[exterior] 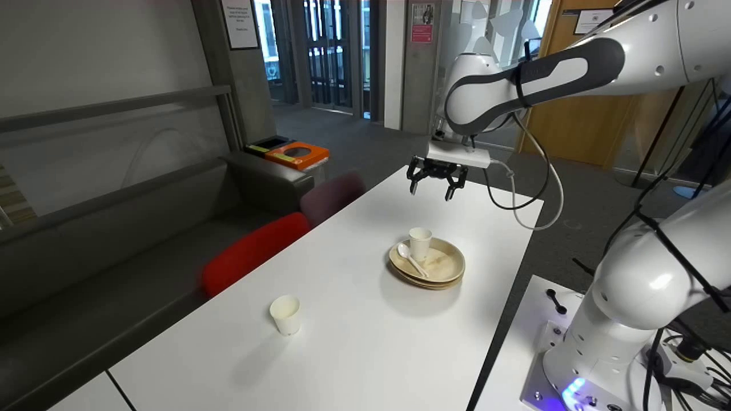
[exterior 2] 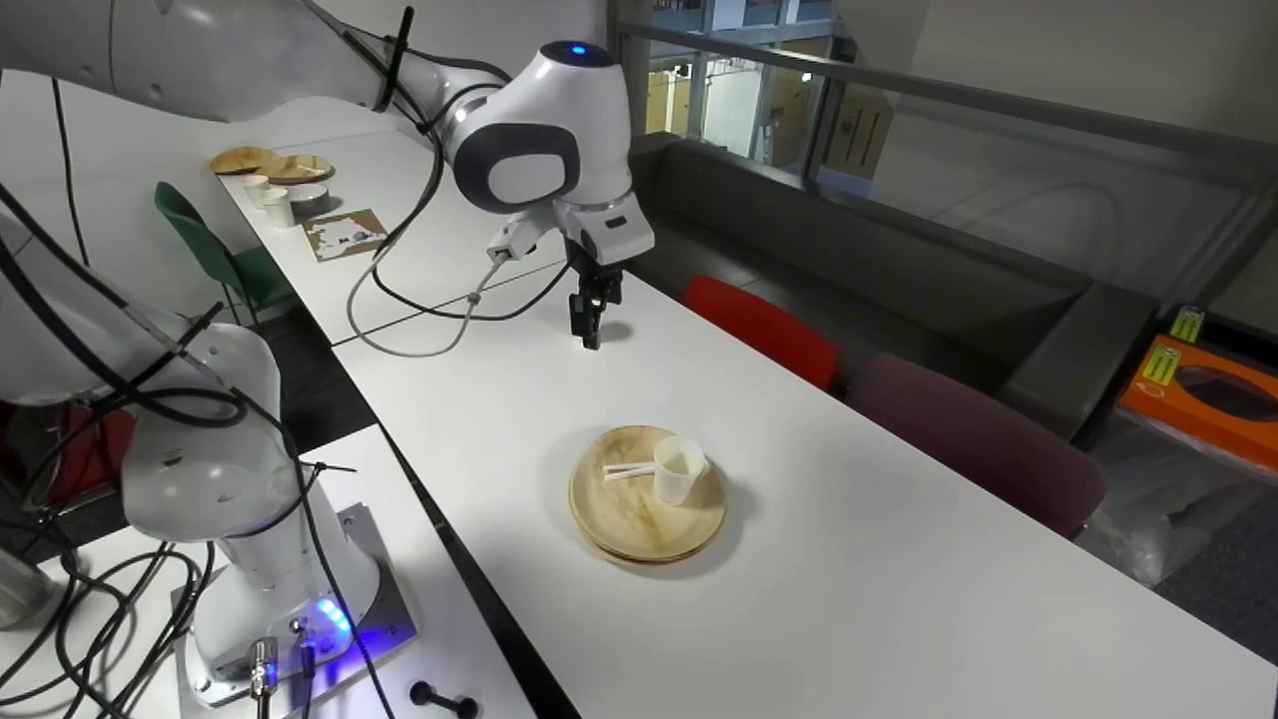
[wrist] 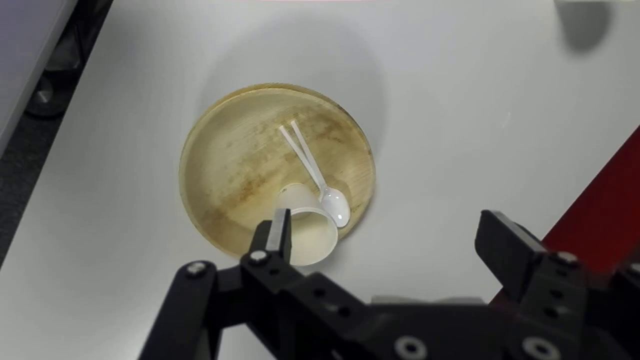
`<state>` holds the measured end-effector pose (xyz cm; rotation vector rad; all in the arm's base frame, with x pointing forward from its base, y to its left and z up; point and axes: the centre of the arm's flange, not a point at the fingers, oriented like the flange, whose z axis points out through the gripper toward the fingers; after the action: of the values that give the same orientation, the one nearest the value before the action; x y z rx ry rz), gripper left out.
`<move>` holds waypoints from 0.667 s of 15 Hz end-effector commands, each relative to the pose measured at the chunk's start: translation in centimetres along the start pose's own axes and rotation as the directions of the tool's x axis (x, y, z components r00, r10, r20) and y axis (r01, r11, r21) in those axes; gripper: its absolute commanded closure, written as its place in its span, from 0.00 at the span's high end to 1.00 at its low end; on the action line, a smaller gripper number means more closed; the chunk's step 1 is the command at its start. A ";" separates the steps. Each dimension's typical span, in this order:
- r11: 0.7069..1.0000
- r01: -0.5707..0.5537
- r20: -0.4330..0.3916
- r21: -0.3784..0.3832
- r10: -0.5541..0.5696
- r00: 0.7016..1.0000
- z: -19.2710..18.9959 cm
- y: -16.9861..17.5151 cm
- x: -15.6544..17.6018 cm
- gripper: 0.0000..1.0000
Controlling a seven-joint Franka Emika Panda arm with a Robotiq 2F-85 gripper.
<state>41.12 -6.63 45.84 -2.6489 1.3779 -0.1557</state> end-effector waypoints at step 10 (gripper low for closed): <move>0.985 -0.169 0.005 -0.016 0.169 0.986 1.3 0.3 0.8 1.00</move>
<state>41.58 -7.37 44.55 -2.5263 1.5998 -0.1164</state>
